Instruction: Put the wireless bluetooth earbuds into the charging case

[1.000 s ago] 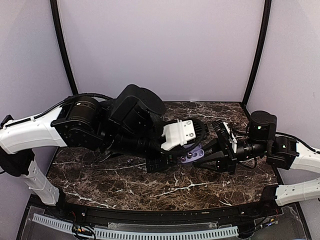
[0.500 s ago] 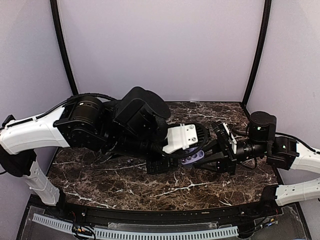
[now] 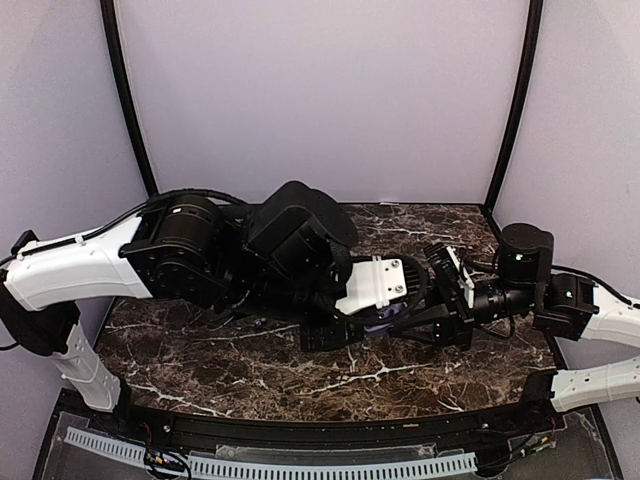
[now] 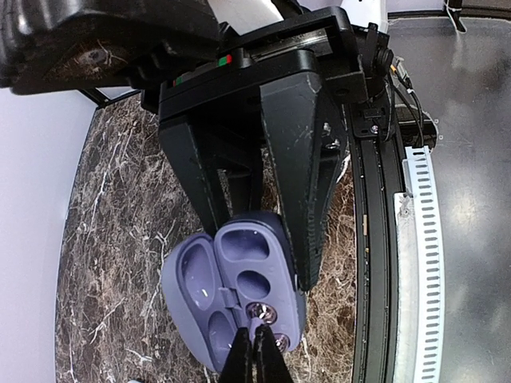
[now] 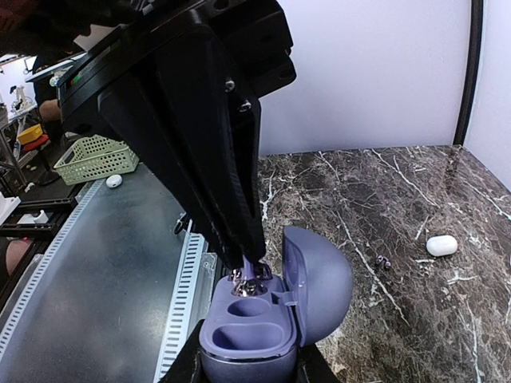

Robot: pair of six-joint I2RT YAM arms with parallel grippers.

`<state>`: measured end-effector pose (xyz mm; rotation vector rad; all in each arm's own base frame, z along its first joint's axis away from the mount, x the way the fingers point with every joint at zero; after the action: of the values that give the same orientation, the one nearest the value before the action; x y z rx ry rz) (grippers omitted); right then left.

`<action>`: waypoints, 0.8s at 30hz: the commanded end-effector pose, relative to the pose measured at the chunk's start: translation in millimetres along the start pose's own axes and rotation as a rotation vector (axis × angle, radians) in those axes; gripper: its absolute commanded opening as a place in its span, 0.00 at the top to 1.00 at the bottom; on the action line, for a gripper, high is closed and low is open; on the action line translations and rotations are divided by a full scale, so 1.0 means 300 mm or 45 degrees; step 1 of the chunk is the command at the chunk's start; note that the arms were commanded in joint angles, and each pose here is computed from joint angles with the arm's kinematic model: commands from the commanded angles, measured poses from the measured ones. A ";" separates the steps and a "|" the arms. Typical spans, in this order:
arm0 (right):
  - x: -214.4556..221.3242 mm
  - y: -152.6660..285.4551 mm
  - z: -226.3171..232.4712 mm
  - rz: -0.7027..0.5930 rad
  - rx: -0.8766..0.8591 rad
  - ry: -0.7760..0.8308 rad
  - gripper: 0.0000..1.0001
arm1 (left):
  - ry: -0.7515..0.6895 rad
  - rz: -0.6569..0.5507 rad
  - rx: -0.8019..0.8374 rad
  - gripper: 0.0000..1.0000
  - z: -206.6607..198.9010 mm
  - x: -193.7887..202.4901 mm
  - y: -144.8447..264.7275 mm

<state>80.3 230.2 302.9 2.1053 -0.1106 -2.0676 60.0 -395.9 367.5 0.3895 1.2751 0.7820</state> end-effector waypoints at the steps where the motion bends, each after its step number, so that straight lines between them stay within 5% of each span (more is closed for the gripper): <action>1: -0.046 0.002 0.002 -0.099 0.001 0.061 1.00 | -0.042 0.067 -0.011 1.00 -0.011 0.017 -0.008; 5: -0.050 0.004 0.002 -0.105 0.005 0.067 1.00 | -0.030 0.044 -0.010 0.99 -0.008 0.009 0.004; 13: -0.038 0.005 0.001 -0.086 0.016 0.059 1.00 | 0.017 -0.059 -0.029 0.75 0.015 -0.023 0.073; 24: -0.031 -0.001 -0.003 -0.070 0.017 0.051 1.00 | 0.031 -0.151 -0.046 0.73 0.032 -0.039 0.130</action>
<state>81.2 231.1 304.3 2.1272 -0.1005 -2.0657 59.7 -389.9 380.2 0.3411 1.2751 0.7721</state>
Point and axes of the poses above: each gripper's point midway between its finger pads, its own y axis back along the fingers, its own z axis along the line the jaws close on, x = y × z, the point moved 8 cm from there along y, back along the fingers, and after that the axes turned 6 degrees about y, right-handed, at the moved point
